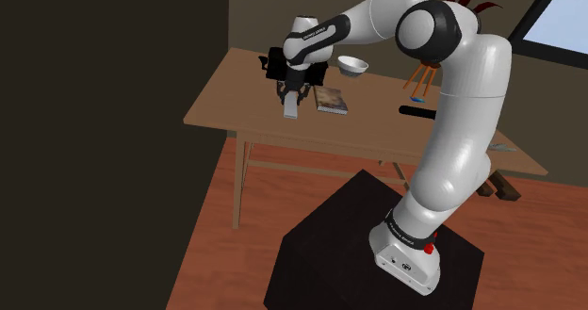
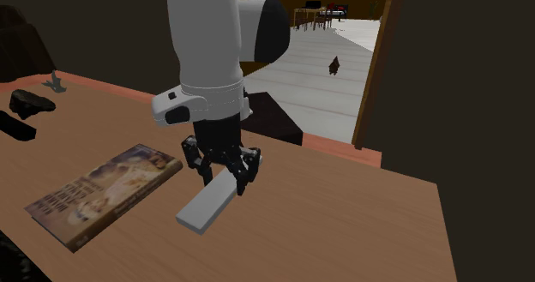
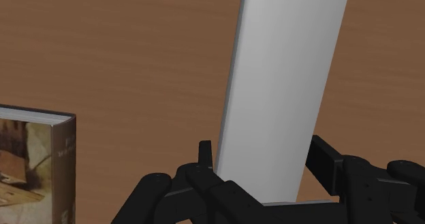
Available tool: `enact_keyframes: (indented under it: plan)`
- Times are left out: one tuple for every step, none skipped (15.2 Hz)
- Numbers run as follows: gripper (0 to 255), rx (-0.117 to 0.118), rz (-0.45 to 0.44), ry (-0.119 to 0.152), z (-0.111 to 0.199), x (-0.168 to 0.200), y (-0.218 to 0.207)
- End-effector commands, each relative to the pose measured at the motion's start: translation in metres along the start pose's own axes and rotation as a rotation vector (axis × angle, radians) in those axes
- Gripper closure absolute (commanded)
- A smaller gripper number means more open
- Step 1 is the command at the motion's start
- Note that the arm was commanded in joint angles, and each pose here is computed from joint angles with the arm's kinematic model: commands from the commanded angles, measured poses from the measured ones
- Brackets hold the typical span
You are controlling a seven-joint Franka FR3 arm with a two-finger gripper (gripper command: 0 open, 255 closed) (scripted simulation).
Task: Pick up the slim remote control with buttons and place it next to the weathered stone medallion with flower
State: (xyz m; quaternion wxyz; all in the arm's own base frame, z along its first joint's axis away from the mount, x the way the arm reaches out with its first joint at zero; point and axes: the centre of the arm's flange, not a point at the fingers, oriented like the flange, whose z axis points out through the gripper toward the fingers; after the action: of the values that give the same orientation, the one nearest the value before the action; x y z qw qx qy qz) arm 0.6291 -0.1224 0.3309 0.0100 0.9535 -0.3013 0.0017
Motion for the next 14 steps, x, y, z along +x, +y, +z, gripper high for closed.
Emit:
enact_keyframes:
  plan:
    - [255,0.0,0.0,0.0,0.0,0.0,0.0]
    - [255,0.0,0.0,0.0,0.0,0.0,0.0]
    - [255,0.0,0.0,0.0,0.0,0.0,0.0]
    - [255,0.0,0.0,0.0,0.0,0.0,0.0]
    - [255,0.0,0.0,0.0,0.0,0.0,0.0]
    - [255,0.0,0.0,0.0,0.0,0.0,0.0]
    - [255,0.0,0.0,0.0,0.0,0.0,0.0]
    - [255,0.0,0.0,0.0,-0.005,0.0,0.0]
    - [255,0.0,0.0,0.0,-0.01,0.0,0.0]
    - [255,0.0,0.0,0.0,-0.016,0.0,0.0]
    - [255,0.0,0.0,0.0,-0.021,0.0,0.0]
    - [255,0.0,0.0,0.0,-0.026,0.0,0.001]
    - [255,0.0,0.0,0.0,-0.031,0.0,0.001]
    - [255,0.0,0.0,0.0,-0.037,0.0,0.001]
